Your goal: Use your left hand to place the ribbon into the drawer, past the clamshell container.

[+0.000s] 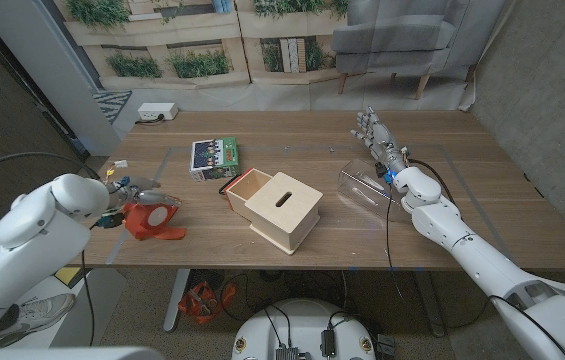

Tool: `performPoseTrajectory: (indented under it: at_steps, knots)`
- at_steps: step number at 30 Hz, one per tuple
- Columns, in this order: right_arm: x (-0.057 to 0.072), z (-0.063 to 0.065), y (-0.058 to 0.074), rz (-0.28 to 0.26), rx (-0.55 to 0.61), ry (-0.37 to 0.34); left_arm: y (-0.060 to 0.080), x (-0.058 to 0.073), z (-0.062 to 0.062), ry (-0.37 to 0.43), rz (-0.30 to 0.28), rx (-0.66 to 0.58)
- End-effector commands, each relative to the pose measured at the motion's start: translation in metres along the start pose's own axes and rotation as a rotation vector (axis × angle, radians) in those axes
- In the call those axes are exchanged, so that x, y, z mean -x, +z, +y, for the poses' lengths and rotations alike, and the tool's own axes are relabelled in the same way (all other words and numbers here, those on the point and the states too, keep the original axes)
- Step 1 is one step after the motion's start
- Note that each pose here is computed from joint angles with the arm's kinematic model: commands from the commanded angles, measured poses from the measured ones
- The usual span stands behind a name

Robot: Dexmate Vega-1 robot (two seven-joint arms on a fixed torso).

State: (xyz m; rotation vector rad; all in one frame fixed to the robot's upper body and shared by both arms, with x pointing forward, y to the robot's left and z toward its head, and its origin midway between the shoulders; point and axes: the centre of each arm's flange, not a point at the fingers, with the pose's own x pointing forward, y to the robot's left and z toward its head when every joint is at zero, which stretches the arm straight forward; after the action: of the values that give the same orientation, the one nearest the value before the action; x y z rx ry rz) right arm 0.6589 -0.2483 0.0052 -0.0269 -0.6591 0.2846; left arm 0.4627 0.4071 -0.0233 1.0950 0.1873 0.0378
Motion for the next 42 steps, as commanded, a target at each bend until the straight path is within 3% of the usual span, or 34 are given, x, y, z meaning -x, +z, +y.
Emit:
performPoseTrajectory:
  at_steps: [1, 25, 33, 42]
  knots:
    - [-0.001, -0.004, -0.003, 0.001, -0.009, -0.011, 0.003, -0.002, -0.007, -0.036, 0.026, -0.035]
    - [0.004, -0.005, -0.001, 0.0, -0.008, -0.026, -0.005, -0.009, -0.023, -0.06, 0.071, -0.038]
    - [0.004, -0.003, 0.001, -0.004, -0.004, -0.021, -0.008, -0.007, -0.025, 0.006, 0.096, -0.036]
    - [0.004, -0.002, 0.0, -0.002, -0.006, -0.019, -0.007, 0.0, -0.026, 0.183, 0.139, -0.06]
